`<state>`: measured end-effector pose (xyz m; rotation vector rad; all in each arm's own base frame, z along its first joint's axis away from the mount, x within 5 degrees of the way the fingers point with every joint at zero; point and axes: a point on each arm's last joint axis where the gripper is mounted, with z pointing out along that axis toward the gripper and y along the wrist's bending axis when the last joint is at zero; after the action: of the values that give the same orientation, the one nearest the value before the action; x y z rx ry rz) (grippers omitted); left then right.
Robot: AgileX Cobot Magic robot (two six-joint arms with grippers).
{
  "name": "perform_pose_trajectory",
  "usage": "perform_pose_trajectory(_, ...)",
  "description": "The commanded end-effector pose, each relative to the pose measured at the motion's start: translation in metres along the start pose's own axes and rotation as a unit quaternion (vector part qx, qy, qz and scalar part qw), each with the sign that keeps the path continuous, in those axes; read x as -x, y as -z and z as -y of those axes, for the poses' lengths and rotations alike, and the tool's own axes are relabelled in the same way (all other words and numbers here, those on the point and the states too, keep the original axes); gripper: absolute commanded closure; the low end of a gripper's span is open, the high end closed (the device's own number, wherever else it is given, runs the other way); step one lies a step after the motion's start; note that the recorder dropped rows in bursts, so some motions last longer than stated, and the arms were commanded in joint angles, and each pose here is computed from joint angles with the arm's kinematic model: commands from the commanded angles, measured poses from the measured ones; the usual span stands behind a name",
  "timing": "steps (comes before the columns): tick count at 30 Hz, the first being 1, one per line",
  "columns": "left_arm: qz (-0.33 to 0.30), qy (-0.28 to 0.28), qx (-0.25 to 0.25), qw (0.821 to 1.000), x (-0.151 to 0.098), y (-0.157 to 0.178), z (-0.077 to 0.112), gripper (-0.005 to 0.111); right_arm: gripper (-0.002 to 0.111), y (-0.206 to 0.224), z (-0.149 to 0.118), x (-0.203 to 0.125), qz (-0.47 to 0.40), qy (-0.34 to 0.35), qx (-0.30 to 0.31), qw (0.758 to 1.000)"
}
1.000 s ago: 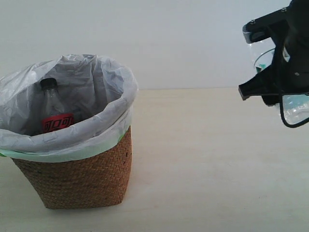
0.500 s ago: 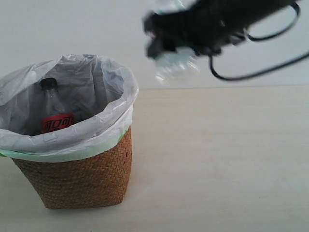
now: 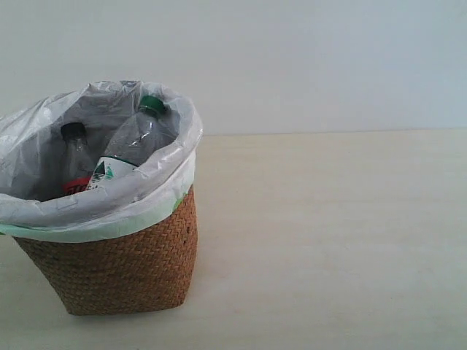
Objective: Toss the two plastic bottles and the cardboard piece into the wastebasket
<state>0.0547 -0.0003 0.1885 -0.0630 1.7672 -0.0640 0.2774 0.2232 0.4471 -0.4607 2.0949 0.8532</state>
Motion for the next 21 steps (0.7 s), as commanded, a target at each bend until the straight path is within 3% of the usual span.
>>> perform_pose_trajectory(1, 0.004, 0.001, 0.001, 1.0, 0.0, 0.0, 0.0, 0.103, 0.037, 0.005, 0.015, -0.001, -0.012, 0.018, -0.087, 0.996)
perform_pose_trajectory(3, 0.004, 0.001, 0.001, 1.0, 0.0, 0.0, 0.0, 0.103, 0.038, 0.006, 0.02, -0.003, -0.024, 0.027, -0.116, 0.993)
perform_pose_trajectory(6, 0.004, 0.001, 0.001, 1.0, 0.0, 0.0, 0.0, 0.103, 0.056, 0.008, 0.028, -0.006, -0.043, 0.038, -0.157, 0.986)
perform_pose_trajectory(11, 0.004, 0.001, 0.001, 1.0, 0.0, 0.0, 0.0, 0.103, 0.105, 0.012, 0.035, -0.01, -0.073, 0.068, -0.198, 0.975)
perform_pose_trajectory(21, 0.004, 0.001, 0.001, 1.0, 0.0, 0.0, 0.0, 0.103, 0.108, 0.043, 0.036, -0.041, -0.022, 0.069, -0.18, 0.981)
